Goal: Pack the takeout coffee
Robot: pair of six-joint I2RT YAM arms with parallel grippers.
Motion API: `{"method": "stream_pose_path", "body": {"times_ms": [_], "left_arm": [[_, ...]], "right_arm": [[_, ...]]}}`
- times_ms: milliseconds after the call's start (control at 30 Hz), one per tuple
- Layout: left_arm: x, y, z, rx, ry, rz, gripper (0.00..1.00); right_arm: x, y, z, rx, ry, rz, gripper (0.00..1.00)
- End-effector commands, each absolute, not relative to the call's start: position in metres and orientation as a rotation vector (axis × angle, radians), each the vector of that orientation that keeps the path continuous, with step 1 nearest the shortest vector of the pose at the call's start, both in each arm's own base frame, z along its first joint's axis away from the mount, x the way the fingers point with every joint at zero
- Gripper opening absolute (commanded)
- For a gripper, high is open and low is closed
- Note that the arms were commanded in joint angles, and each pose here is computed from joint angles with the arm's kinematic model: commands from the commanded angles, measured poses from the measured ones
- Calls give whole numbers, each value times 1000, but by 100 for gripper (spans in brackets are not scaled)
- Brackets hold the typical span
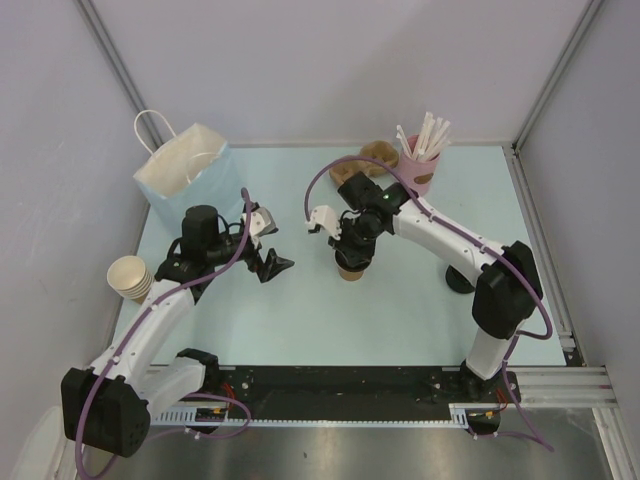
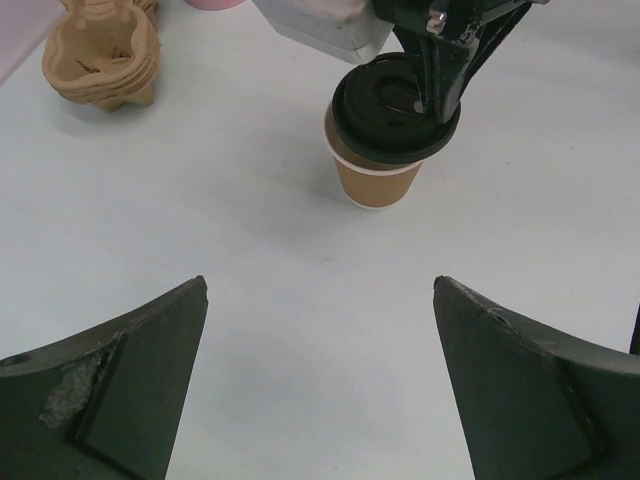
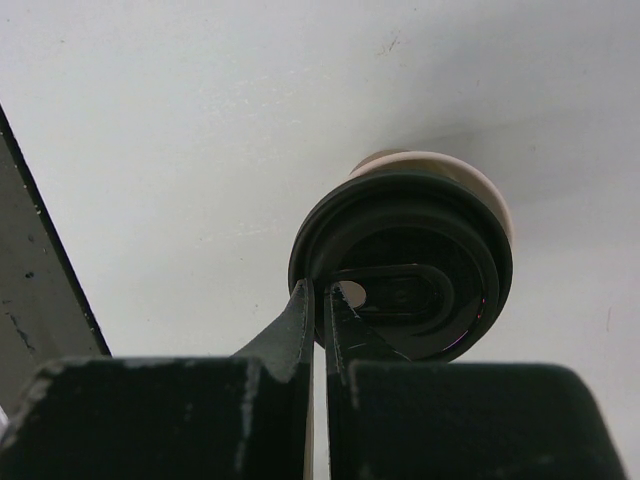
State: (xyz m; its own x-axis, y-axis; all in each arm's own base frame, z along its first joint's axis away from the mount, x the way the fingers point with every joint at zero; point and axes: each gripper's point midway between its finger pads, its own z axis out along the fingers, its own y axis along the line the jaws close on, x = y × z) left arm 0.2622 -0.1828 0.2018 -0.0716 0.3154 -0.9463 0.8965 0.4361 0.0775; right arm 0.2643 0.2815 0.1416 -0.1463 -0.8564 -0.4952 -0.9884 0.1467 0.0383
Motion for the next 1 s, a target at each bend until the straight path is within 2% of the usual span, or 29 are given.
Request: {"method": "stream_pose_path", "body": {"times_ms": [0,967], "left_arm": [[261,-185,209,1119,1555,-670,99],[260,-186,207,1126,1551,-676,100]], "right_arm": [[268,285,136,-1771,2074,478,0],[272,290,122,-1784,2067,464,0]]}}
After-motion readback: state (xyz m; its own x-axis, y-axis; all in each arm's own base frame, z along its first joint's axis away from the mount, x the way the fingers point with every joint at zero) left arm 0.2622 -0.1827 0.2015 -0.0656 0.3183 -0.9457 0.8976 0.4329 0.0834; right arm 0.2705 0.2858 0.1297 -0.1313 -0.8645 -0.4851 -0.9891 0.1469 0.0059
